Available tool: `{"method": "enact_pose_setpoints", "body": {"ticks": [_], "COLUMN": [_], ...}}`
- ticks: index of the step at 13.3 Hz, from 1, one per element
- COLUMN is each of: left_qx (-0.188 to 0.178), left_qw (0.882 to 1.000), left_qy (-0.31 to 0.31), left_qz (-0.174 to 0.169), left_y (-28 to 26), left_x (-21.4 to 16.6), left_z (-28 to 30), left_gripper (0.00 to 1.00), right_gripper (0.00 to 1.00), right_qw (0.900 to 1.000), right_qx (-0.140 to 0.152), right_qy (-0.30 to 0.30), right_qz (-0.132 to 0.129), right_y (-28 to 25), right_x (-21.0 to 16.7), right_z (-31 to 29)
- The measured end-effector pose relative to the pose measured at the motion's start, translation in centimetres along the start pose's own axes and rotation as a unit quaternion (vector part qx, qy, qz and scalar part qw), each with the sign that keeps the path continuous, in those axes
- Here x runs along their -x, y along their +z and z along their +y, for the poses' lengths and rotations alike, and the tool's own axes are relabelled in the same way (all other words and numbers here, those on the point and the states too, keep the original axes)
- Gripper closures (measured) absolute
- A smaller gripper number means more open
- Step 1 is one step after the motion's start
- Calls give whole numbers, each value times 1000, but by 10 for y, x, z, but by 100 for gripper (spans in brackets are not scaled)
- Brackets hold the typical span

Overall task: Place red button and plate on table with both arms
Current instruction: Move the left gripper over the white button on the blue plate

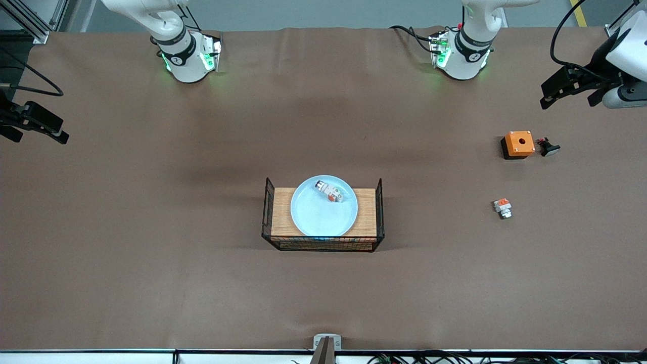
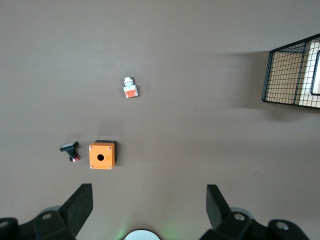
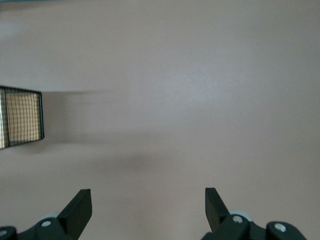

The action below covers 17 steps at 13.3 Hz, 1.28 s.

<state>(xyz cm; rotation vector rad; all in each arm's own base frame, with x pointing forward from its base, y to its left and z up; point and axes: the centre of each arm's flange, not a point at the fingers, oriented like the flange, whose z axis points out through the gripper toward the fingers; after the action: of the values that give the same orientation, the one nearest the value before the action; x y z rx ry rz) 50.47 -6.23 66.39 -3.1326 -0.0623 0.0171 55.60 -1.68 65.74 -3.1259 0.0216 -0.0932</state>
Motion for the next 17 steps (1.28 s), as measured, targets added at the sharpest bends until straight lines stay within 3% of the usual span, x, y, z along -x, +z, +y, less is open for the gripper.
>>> {"method": "enact_pose_setpoints", "body": {"ticks": [8, 14, 17], "left_qx": [5, 8, 23], "left_qw": [1000, 998, 994], "left_qy": [12, -54, -105], "left_qz": [1, -33, -27], "left_y": [2, 49, 81], "left_x": [-18, -32, -32], "left_z": [19, 160, 241], "left_gripper": [0, 0, 0], "right_gripper": [0, 0, 0], "right_qw": [1000, 1000, 1000], "right_qx": [2, 2, 2], "right_qy": [-13, -14, -14], "right_qz": [0, 1, 1], "right_y": [0, -1, -1], "right_x": [0, 0, 0], "right_z": [1, 1, 1]}}
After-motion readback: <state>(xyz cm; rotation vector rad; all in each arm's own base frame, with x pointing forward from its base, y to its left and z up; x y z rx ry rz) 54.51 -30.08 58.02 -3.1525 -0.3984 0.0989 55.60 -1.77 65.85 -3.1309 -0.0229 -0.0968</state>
